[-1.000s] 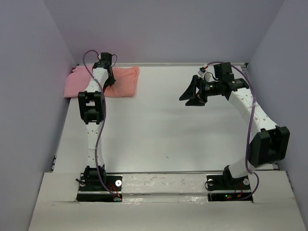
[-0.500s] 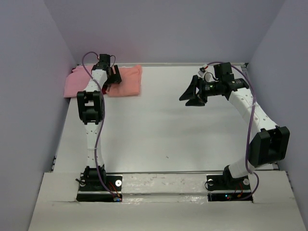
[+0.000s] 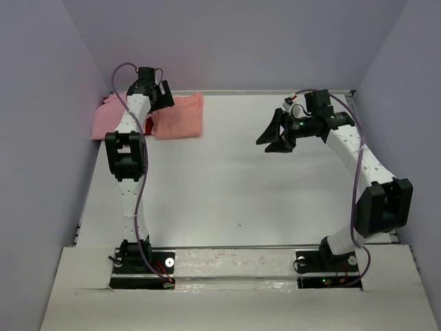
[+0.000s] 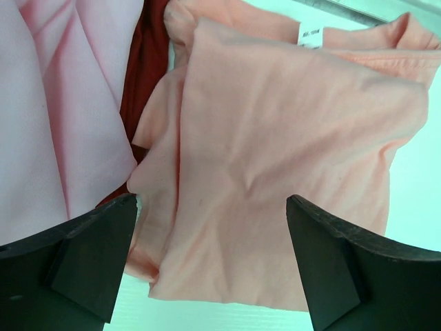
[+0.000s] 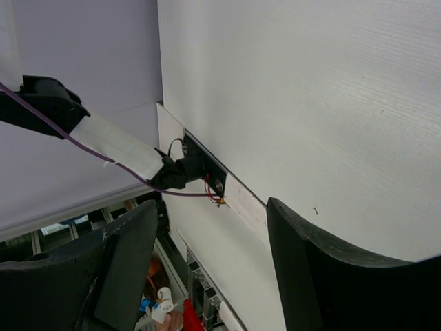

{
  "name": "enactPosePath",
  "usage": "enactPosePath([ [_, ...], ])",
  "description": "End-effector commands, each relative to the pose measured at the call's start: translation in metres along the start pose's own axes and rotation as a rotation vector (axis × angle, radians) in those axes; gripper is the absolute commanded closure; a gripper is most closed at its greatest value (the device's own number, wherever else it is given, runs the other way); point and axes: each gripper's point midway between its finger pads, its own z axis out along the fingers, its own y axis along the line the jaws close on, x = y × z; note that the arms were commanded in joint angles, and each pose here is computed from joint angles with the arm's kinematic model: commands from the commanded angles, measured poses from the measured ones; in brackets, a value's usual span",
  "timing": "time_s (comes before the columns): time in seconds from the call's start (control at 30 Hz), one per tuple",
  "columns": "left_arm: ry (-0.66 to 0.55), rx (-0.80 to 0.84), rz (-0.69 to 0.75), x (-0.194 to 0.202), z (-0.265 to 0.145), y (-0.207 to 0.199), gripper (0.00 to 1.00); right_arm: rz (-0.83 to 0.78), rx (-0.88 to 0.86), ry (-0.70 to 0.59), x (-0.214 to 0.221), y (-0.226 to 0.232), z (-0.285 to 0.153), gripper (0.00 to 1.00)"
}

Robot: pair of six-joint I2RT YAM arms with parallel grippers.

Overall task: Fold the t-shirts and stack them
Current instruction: Put the neatly folded tshirt into the corner of the board with the left arm

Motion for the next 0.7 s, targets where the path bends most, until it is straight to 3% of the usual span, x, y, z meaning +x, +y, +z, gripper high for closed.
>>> enactPosePath([
  [0.0,-0.121,0.053,-0.009,-0.050,-0.052,-0.019,0.01,-0.035,-0.037,-0.004,-0.004,0.009,-0.004,0.30],
  [0.2,-0.134,0.123,-0.018,-0.057,-0.081,-0.040,0.04,-0.034,-0.036,0.000,-0.005,0.007,-0.002,0.31],
  [0.3,-0.092,0.211,-0.042,-0.045,-0.083,-0.055,0.52,-0.032,-0.035,0.002,-0.006,0.006,-0.001,0.34],
  [0.33,-0.072,0.260,-0.049,-0.041,-0.084,-0.063,0.88,-0.033,-0.037,0.001,-0.006,0.007,-0.001,0.36],
  [0.37,-0.053,0.290,-0.072,-0.036,-0.082,-0.069,1.00,-0.032,-0.038,0.003,-0.006,0.006,0.000,0.37],
  [0.67,0.061,0.622,-0.248,0.000,-0.059,-0.114,1.00,-0.036,-0.043,0.003,-0.005,0.009,-0.002,0.37],
])
